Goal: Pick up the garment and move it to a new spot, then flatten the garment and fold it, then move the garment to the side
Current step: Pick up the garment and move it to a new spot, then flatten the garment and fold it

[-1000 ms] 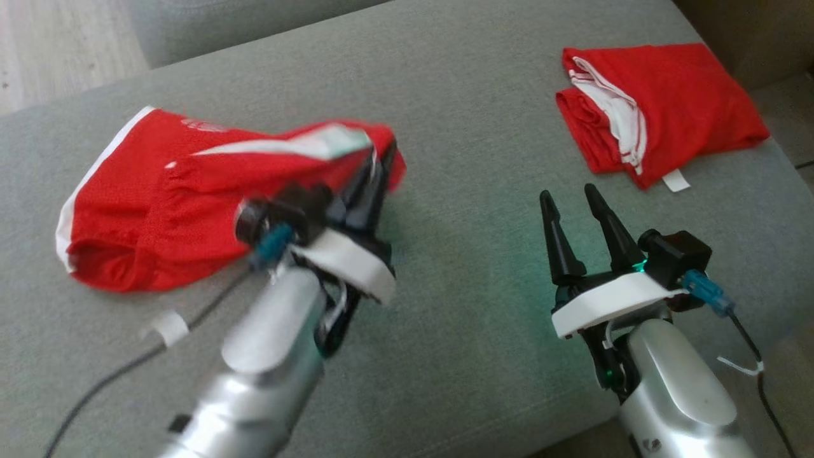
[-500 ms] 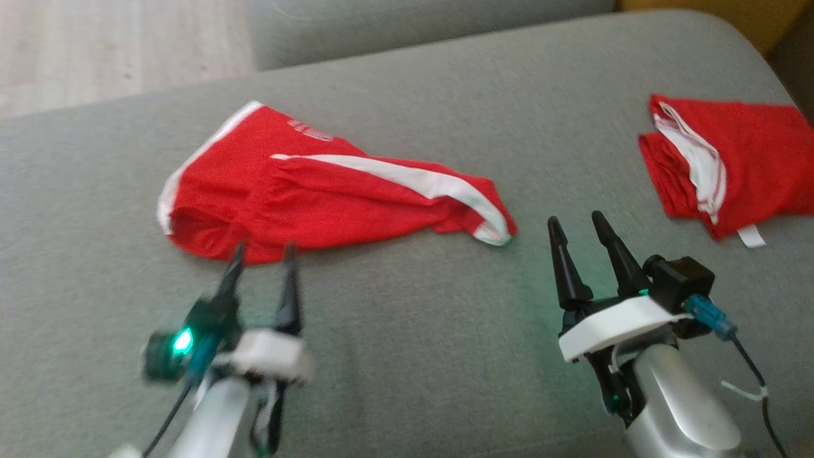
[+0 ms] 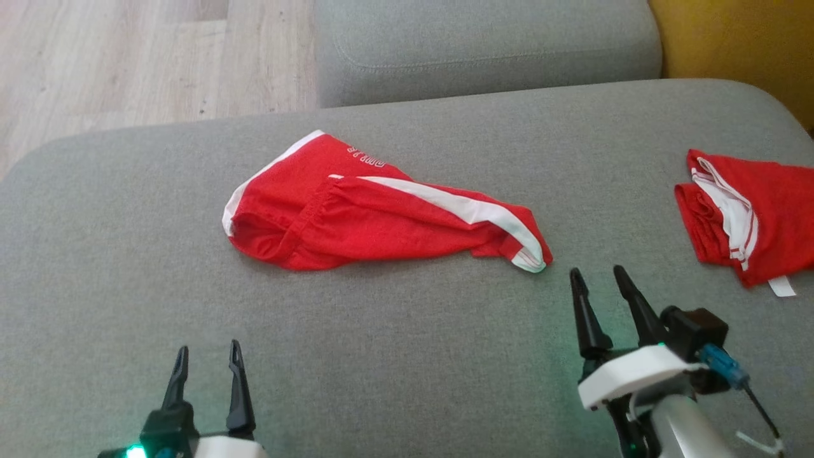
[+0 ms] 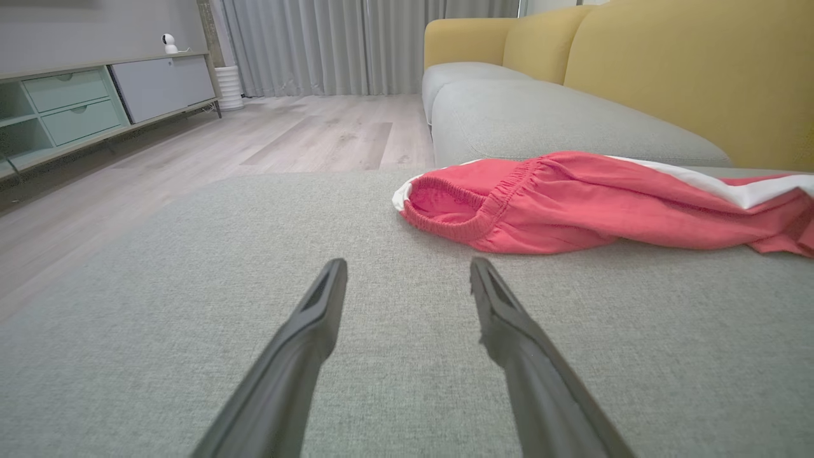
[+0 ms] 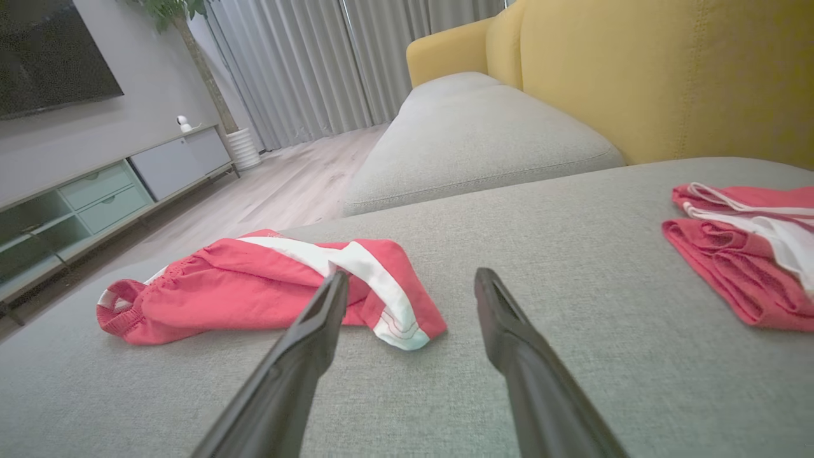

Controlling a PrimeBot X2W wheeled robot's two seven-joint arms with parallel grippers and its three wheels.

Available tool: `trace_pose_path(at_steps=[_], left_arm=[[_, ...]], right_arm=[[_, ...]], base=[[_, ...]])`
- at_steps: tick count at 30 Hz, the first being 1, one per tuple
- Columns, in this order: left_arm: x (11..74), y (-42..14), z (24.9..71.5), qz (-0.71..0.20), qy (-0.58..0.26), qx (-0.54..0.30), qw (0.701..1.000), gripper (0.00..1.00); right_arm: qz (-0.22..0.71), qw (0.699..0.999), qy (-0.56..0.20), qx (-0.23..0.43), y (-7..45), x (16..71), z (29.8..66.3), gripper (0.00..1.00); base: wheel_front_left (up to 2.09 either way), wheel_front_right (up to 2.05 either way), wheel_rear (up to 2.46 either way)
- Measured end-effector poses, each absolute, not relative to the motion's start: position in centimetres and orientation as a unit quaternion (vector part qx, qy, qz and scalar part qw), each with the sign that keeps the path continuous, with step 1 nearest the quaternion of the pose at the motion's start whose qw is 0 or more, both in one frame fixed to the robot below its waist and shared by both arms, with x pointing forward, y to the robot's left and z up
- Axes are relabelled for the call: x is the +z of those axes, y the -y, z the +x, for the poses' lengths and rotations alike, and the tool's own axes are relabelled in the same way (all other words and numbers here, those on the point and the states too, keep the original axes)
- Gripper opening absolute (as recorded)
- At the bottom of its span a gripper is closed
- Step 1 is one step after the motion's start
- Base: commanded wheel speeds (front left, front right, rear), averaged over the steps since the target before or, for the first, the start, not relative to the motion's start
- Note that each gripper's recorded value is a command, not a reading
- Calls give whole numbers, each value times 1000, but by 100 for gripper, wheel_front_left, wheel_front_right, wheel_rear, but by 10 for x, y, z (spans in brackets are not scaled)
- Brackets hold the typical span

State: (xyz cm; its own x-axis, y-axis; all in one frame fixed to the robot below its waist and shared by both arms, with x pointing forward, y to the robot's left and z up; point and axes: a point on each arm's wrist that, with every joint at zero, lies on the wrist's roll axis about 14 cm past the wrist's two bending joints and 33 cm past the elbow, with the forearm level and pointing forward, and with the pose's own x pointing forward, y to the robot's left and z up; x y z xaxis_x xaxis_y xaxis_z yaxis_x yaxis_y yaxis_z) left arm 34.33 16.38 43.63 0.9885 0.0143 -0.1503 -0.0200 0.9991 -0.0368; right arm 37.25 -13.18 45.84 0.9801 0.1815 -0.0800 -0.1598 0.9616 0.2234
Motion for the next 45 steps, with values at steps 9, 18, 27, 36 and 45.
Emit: trace_pose_path(at_steps=[9,18,27,36,45], left_arm=[[440,-160,347,-20,-68,0,997,100],[444,-135,383,-38,-64,-55,996,100],[473,-81,493,-72,-44,-138,987,100],[445,-41,545,-86,-119,-172,974,100],[413,-32,548,-40,-194,-175,964,100]], right_arm=[[104,991,-55,66,145,452,361,100],[105,990,-74,62,146,439,363,100],[102,989,-84,64,146,431,392,100],[97,989,-99,44,161,419,399,100],[93,990,-102,32,170,416,399,100]], base=[[0,0,0],[0,0,0],[0,0,0],[0,0,0],[0,0,0]])
